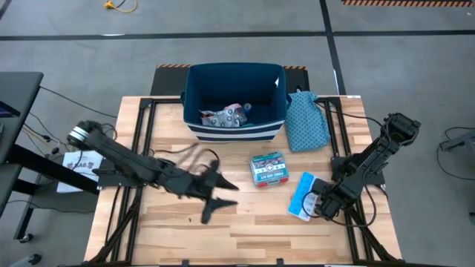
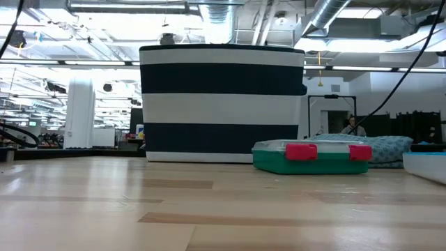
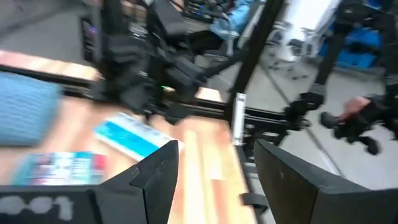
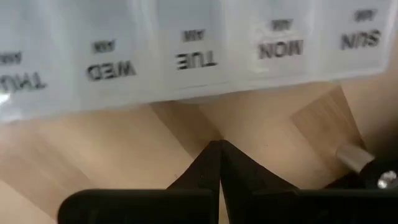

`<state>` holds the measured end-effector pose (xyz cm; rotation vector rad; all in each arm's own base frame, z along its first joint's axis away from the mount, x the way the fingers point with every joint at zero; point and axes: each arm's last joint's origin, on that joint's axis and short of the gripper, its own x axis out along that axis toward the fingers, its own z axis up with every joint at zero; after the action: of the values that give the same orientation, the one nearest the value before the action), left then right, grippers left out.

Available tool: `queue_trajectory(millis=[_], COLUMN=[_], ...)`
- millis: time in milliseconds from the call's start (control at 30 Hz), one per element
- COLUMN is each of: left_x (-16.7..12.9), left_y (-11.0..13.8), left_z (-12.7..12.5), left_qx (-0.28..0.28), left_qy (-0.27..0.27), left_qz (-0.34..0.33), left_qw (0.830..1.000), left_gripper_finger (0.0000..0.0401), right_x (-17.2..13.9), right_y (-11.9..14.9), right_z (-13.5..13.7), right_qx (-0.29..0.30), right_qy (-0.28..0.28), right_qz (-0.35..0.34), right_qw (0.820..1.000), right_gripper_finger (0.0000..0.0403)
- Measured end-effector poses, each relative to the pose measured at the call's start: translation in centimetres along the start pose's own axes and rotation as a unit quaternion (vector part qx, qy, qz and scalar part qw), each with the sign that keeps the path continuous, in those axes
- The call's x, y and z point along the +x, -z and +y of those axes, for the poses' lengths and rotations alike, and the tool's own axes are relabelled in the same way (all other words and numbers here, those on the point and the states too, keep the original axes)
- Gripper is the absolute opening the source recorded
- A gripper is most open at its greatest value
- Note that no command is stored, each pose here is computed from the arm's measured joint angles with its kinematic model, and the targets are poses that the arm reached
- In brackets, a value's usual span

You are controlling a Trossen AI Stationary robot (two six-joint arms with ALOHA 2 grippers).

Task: Pick & place medical supplies in basket/bin

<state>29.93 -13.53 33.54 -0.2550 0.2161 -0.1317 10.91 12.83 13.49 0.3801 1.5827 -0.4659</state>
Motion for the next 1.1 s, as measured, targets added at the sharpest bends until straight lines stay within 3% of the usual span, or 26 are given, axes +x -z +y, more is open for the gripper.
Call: queue_trajectory(millis=[367, 700, 933, 1100], left_x=[-9.4, -11.9, -13.1, -14.8], left_y=[-4.0, -4.4, -4.8, -5.5], left_z=[2.0, 2.7, 2.7, 2.9], left_qx=[0.028, 0.045, 0.068, 0.070], left_qy=[-0.089, -0.100, -0.058, -0.043], left_qz=[-0.011, 0.001, -0.002, -0.023], left_qw=[0.996, 0.994, 0.996, 0.996], left_gripper_finger=[0.0199, 0.0199, 0.0199, 0.0199], right_x=[0.0, -0.1, -0.1, -0.2], right_y=[-0.6, -0.7, -0.4, -1.1], right_z=[-0.2, -0.1, -0.6, -0.7], right_qx=[0.162, 0.207, 0.353, 0.392], right_qy=[0.004, 0.000, 0.026, 0.024], right_qz=[-0.003, 0.002, -0.001, 0.001], right_qw=[0.987, 0.978, 0.935, 0.920], right_gripper_finger=[0.0000, 0.0000, 0.0000, 0.0000])
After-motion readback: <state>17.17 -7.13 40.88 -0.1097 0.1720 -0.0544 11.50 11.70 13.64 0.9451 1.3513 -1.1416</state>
